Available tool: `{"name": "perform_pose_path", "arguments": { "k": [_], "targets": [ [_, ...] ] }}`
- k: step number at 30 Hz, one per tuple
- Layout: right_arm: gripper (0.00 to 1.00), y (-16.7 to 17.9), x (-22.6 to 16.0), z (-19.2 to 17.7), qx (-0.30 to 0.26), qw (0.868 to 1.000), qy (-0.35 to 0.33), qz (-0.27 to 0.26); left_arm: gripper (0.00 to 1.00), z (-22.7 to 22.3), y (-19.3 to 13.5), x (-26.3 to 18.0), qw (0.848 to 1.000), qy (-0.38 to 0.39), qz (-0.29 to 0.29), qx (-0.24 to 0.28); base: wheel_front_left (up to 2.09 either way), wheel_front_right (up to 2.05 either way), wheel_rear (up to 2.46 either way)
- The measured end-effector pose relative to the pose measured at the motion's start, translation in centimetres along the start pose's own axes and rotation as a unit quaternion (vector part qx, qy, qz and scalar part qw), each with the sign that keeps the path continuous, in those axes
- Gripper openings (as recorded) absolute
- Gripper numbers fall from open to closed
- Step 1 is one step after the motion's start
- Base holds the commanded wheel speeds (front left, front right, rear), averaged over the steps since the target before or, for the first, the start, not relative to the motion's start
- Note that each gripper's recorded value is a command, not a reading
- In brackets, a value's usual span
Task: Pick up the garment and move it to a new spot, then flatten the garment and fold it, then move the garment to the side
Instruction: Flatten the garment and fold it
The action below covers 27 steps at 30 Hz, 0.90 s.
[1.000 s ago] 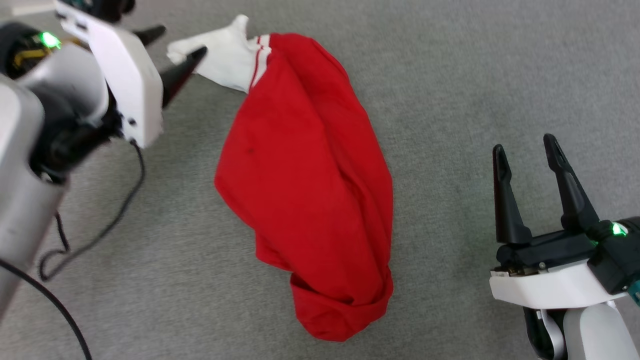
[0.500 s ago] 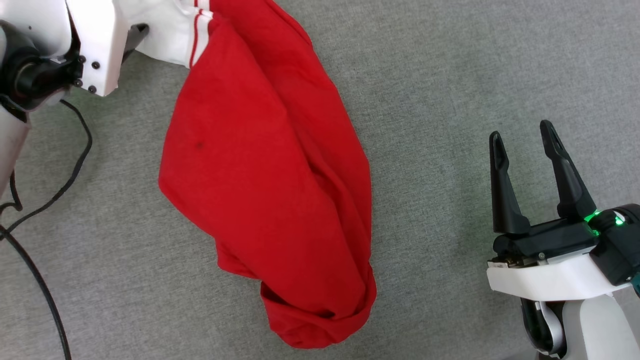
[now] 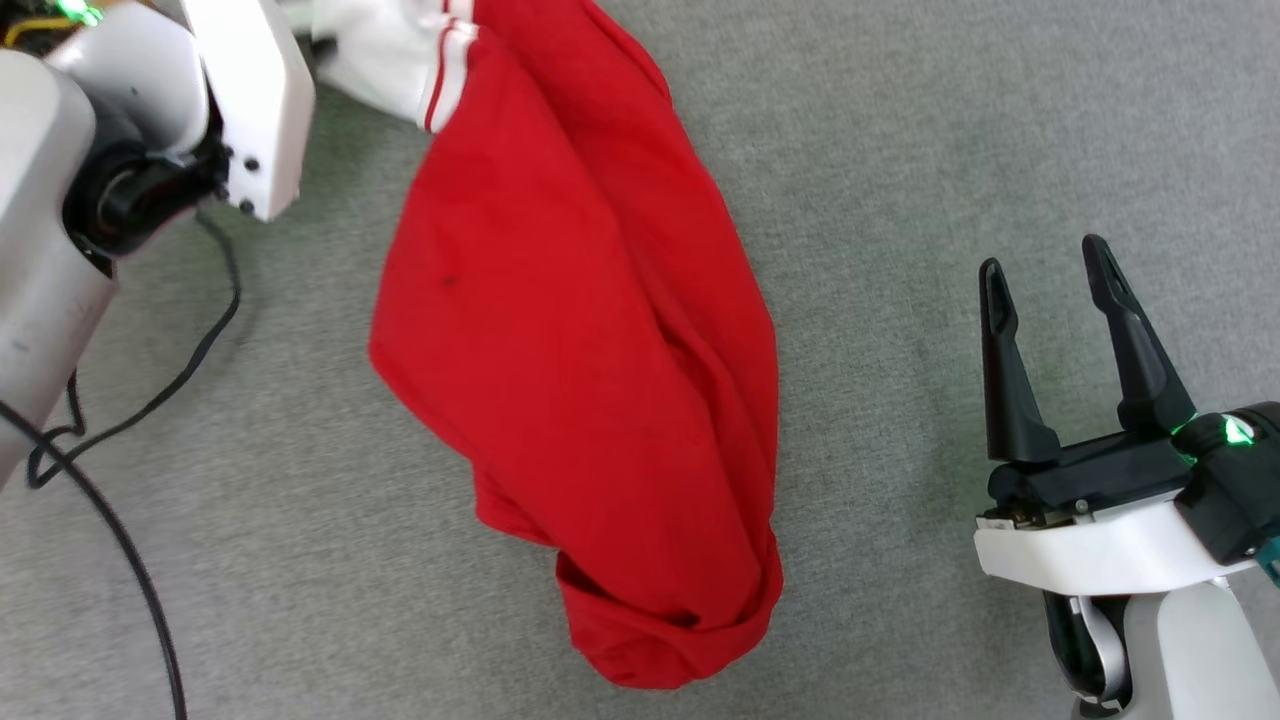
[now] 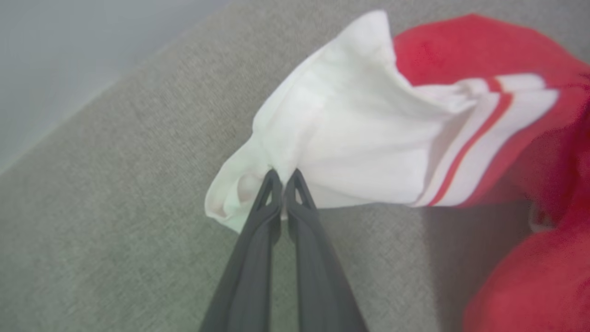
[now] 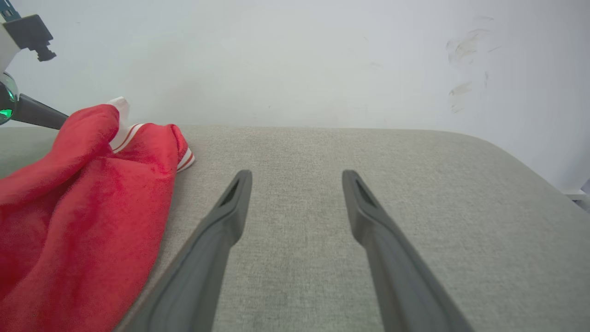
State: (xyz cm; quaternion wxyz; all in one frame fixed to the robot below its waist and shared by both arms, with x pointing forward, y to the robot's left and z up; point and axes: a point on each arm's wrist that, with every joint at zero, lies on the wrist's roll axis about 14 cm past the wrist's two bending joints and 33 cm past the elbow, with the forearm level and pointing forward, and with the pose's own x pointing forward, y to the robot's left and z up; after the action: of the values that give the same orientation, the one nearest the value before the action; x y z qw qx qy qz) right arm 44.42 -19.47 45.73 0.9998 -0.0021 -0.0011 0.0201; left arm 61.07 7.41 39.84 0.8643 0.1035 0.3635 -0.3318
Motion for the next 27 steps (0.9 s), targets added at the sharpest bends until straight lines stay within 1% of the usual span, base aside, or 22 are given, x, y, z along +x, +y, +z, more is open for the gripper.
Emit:
{"name": "perform_pose_path", "arguments": {
  "k": [2, 5, 9, 12, 18, 22, 27],
  "targets": [
    [1.0, 0.3, 0.0, 0.4, -0.002, 1.0, -0.005, 0.005, 0.0, 1.9, 0.5, -1.2, 0.999, -0.052, 0.01, -0.008, 0.0, 0.0, 0.0],
    [1.0, 0.8, -0.1, 1.2, -0.003, 1.0, -0.015, 0.012, 0.0, 3.5, 0.9, -3.4, 0.994, -0.11, 0.024, -0.007, 0.0, 0.0, 0.0],
    [1.0, 1.5, -0.5, 2.4, -0.005, 0.999, -0.028, 0.021, 0.0, 5.2, 2.3, -7.7, 0.98, -0.188, 0.062, -0.002, 0.0, 0.0, 0.0],
    [1.0, 2.3, -1.1, 3.1, -0.005, 0.999, -0.034, 0.032, 0.0, 5.1, 2.8, -10.8, 0.97, -0.23, 0.081, -0.008, 0.0, 0.0, 0.0],
    [1.0, 4.4, -2.0, 4.7, -0.001, 0.997, -0.052, 0.06, 0.0, 1.6, 3.7, -17.0, 0.956, -0.263, 0.124, -0.024, 0.0, 0.0, 0.0],
    [1.0, 5.7, -2.6, 5.5, 0.003, 0.995, -0.063, 0.077, 0.0, -2.6, 3.2, -19.8, 0.955, -0.257, 0.142, -0.048, 0.0, 0.0, 0.0],
    [1.0, 7.0, -3.2, 6.6, 0.007, 0.993, -0.076, 0.095, 0.0, -8.7, 2.2, -22.0, 0.955, -0.235, 0.159, -0.093, 0.0, 0.0, 0.0]
  ]
}}
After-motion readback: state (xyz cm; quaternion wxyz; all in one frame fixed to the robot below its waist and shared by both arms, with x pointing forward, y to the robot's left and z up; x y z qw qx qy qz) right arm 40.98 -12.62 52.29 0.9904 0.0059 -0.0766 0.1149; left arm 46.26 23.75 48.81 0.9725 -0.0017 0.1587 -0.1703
